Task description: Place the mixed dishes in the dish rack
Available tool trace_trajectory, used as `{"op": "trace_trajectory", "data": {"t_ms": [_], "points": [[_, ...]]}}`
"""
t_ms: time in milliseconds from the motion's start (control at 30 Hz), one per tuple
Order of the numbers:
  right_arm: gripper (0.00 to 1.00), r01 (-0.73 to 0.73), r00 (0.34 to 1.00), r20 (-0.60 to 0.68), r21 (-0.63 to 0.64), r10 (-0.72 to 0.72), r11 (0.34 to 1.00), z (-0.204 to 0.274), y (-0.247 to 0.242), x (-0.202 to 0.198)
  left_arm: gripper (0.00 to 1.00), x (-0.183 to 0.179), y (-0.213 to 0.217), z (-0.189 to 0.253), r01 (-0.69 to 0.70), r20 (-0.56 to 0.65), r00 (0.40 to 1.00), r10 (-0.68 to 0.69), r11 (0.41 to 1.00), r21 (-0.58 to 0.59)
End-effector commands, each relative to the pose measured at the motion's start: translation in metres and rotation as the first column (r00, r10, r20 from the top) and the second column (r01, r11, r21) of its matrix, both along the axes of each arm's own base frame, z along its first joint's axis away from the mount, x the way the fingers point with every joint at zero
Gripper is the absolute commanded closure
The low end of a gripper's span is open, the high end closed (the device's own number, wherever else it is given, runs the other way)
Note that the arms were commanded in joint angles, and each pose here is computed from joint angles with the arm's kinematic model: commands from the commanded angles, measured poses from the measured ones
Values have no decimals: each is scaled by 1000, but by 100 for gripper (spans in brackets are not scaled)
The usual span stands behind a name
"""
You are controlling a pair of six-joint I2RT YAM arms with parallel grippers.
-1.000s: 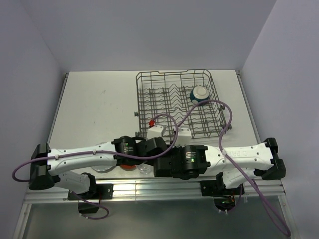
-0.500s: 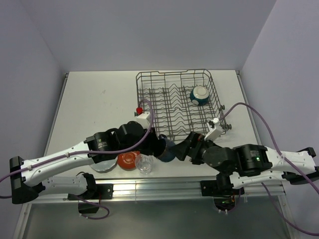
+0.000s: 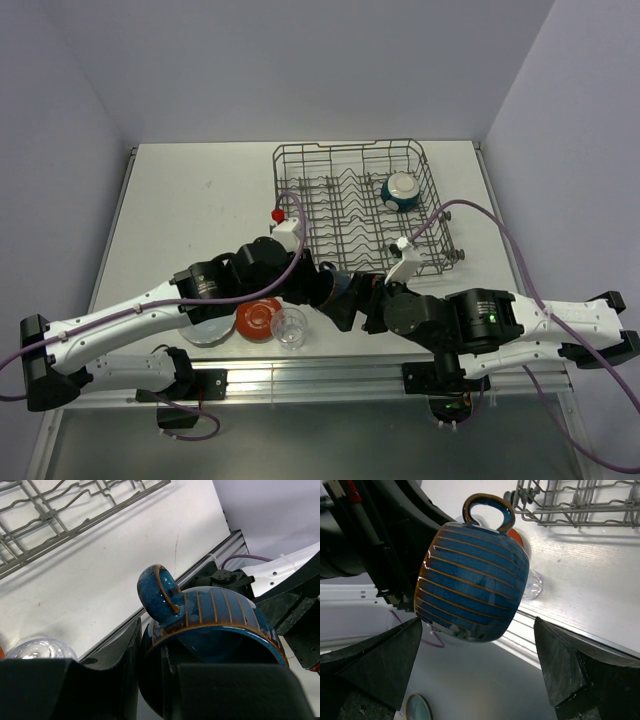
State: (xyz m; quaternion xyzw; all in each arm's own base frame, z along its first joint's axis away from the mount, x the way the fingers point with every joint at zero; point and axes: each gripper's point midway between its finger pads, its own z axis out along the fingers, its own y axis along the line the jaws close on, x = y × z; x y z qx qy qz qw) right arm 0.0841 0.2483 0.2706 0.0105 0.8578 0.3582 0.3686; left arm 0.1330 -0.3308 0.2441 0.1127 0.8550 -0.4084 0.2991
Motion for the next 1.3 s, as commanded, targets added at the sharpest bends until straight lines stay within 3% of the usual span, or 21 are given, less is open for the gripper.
{"op": "trace_trajectory", "data": {"t_ms": [0, 333, 533, 733, 833, 867, 967, 1000, 1033, 1067, 1167, 1233, 1267], "points": [[0, 14, 999, 31, 97, -17, 995, 25, 1, 7, 100, 1, -13, 44, 20, 54, 998, -12, 988, -155], [1, 71, 997, 20, 232, -78, 970, 39, 0, 15, 100, 4, -17, 41, 11, 61, 998, -1, 987, -163], [3, 83, 996, 9, 227, -87, 970, 42, 9, 19, 100, 7, -16, 41, 1, 75, 997, 11, 987, -158], [15, 106, 994, -8, 224, -106, 969, 38, 13, 24, 100, 9, -13, 43, -10, 87, 996, 24, 987, -160], [33, 120, 993, -14, 218, -120, 969, 36, 14, 27, 100, 11, -14, 43, -13, 91, 995, 27, 988, -151], [55, 123, 992, -14, 220, -123, 968, 37, 14, 28, 100, 12, -13, 43, -17, 96, 995, 32, 989, -149], [100, 136, 991, -13, 216, -136, 967, 37, 11, 31, 100, 14, -13, 42, -24, 97, 995, 37, 991, -133], [100, 140, 990, -8, 213, -142, 967, 37, 9, 33, 99, 15, -12, 41, -27, 97, 994, 40, 992, -123], [100, 151, 988, -5, 204, -153, 967, 36, 6, 35, 92, 16, -11, 39, -37, 98, 994, 49, 993, -114], [100, 162, 986, -4, 199, -165, 966, 36, 3, 36, 70, 17, -11, 39, -44, 97, 994, 54, 993, -110], [100, 173, 984, 6, 183, -177, 968, 36, -2, 39, 28, 22, -5, 36, -80, 99, 991, 90, 992, -100], [100, 181, 983, 14, 158, -186, 971, 32, -6, 42, 18, 28, 2, 34, -110, 100, 988, 119, 990, -89], [100, 192, 981, 13, 146, -196, 970, 31, -8, 45, 5, 30, 6, 33, -126, 97, 986, 134, 989, -79]]}}
